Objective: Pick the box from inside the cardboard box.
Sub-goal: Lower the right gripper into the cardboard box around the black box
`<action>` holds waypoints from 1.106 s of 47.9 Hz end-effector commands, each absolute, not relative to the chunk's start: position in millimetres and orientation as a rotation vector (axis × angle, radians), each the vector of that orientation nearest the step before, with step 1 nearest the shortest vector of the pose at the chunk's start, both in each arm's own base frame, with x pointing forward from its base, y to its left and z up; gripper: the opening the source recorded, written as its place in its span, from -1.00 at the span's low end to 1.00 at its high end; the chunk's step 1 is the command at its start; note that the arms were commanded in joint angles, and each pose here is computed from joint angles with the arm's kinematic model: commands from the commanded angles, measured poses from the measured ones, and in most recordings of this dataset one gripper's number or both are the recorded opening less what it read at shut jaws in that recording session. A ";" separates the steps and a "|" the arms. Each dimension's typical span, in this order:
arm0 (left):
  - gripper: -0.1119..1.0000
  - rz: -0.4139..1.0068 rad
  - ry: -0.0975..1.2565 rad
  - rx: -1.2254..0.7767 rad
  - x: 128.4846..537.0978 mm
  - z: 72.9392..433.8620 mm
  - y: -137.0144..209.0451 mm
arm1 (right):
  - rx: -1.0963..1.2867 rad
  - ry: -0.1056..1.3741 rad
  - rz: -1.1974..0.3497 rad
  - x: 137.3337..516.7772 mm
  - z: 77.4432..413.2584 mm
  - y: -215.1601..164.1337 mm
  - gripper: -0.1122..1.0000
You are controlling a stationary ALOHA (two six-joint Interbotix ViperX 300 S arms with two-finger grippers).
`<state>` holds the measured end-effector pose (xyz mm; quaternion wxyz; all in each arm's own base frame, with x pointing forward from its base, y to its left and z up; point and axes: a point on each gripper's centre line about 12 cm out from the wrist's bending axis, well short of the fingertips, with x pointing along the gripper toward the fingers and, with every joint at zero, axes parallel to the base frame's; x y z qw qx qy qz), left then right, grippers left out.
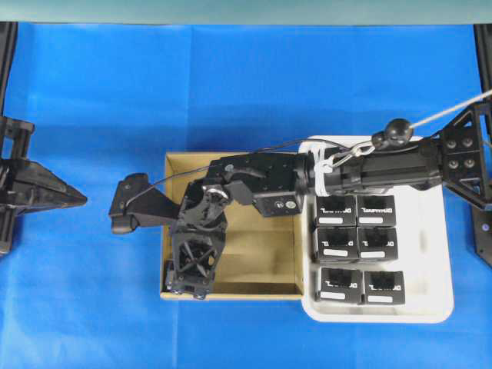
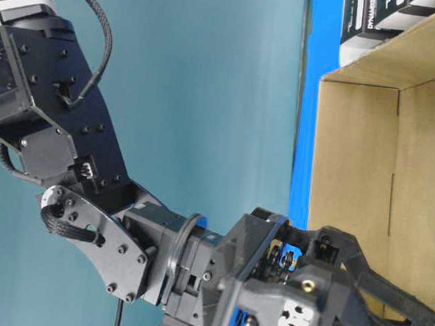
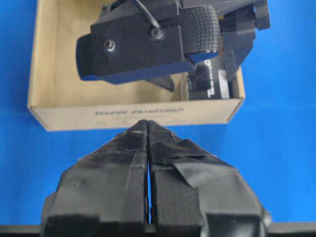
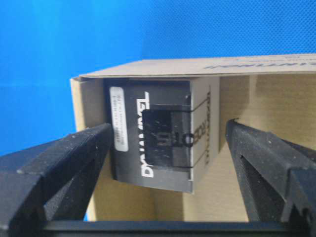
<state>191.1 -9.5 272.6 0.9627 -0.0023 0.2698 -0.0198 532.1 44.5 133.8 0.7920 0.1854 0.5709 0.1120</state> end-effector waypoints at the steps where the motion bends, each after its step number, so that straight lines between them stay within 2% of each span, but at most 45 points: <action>1: -0.87 -0.042 0.523 -0.003 194.4 282.0 -9.9 | 0.375 1.235 0.238 532.5 129.9 45.9 0.99; 17: -0.87 -0.041 0.523 -0.005 194.4 282.0 -9.9 | 0.279 1.271 0.139 529.4 121.9 28.0 0.99; 32: -0.87 -0.041 0.525 -0.003 194.7 281.7 -9.8 | 0.269 1.258 0.113 529.0 135.9 11.4 0.99; 53: -0.87 -0.041 0.529 -0.005 194.3 279.9 -9.9 | 0.164 1.236 0.212 535.4 145.2 40.8 0.99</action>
